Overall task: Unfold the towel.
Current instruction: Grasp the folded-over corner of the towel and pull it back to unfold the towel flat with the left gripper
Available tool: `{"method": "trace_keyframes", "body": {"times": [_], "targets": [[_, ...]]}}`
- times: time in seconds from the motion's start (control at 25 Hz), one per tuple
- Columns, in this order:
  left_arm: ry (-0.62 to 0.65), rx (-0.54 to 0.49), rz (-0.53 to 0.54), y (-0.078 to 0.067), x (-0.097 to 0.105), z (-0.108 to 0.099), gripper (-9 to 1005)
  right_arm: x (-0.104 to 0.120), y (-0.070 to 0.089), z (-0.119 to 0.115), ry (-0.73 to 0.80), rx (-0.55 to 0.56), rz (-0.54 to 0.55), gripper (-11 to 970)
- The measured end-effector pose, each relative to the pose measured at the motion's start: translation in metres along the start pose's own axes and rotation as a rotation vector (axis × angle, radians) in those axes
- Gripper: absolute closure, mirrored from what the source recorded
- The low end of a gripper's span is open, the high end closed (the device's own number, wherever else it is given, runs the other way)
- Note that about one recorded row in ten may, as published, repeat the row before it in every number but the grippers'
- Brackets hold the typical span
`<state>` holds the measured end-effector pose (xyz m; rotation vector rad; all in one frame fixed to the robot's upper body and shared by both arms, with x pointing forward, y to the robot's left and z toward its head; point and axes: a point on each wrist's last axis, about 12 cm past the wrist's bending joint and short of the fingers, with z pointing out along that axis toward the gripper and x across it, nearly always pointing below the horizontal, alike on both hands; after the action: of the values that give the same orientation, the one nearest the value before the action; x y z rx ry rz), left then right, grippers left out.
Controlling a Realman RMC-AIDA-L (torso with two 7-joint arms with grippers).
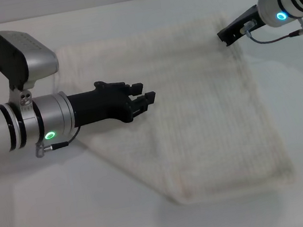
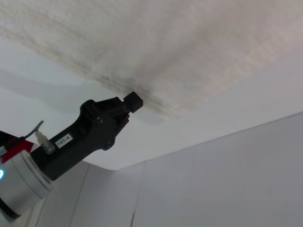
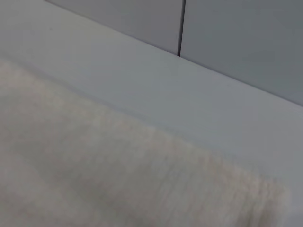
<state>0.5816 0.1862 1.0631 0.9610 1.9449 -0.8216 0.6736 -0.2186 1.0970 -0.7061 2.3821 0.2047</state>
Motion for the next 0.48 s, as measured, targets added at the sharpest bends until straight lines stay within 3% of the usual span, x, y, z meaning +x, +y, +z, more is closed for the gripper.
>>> {"method": "trace_keyframes", "body": {"times": [0.48], "targets": [[0.001,-0.017,-0.003,0.0017,0.0017,-0.0007,577,0.0018,0.0016,0.0019,-0.002,0.004,0.002,959]]}}
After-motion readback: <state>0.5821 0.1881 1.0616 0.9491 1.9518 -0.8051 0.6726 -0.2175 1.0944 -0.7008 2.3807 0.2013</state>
